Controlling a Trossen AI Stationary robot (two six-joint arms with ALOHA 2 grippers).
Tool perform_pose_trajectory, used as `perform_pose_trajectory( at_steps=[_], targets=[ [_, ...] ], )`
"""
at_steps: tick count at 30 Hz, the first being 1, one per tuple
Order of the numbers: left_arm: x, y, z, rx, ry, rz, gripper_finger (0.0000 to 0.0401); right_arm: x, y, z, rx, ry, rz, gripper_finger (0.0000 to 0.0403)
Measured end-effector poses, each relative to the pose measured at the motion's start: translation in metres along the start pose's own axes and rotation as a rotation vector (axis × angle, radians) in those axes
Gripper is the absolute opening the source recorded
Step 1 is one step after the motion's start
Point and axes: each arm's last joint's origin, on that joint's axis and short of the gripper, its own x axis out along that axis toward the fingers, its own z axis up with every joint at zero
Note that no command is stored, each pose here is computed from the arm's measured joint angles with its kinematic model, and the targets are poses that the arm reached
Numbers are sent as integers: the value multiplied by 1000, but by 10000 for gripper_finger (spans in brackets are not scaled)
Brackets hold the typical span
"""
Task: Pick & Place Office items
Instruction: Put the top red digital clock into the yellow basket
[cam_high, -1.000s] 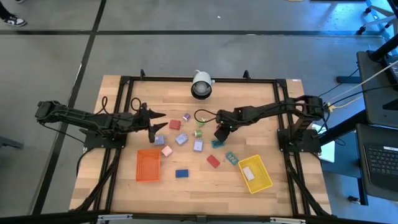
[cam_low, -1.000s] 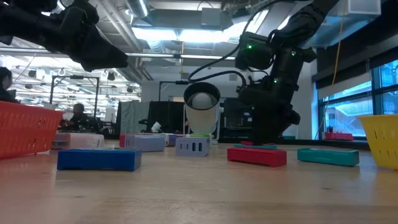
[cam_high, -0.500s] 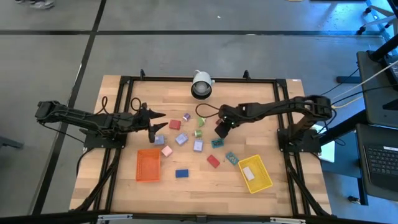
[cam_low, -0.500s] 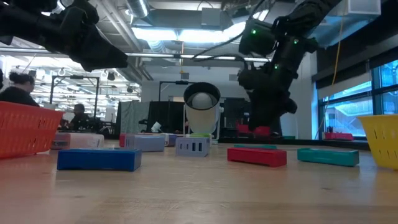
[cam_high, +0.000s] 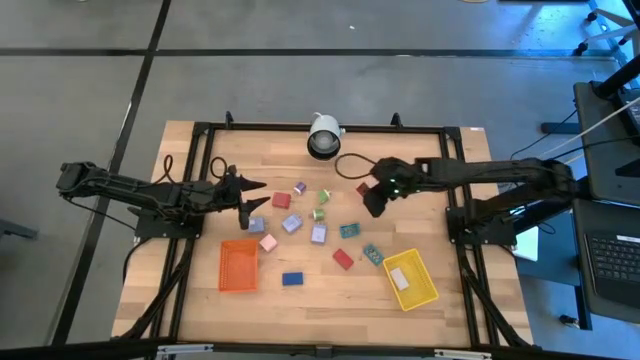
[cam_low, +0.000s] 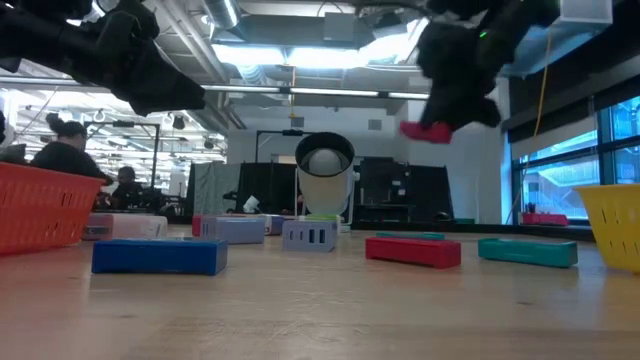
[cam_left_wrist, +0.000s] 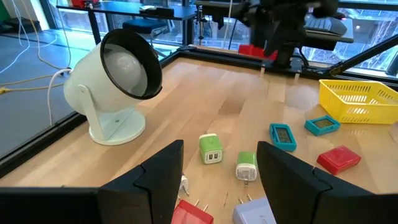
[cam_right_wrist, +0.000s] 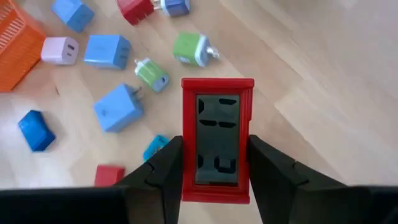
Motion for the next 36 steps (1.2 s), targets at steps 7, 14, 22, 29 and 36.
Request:
perform_pose_trajectory(
  at_steps=[7,14,22,29,36],
  targets=[
    [0,0,1,-3,-5,0,201,-31,10,-30,58,42,-49,147],
    [0,0,1,-35,-7,4,201,-40,34,-63,98,95,-35,147],
    [0,0,1,-64,-7,4,201,-54,53,-103,186,131,-43,147],
    [0,-1,5,-88,-53,-11,201,-60,72,-143,243,161,-45,147],
    [1,-2,7,-113,-60,-44,201,-46,89,-183,289,240,-105,147]
  ],
)
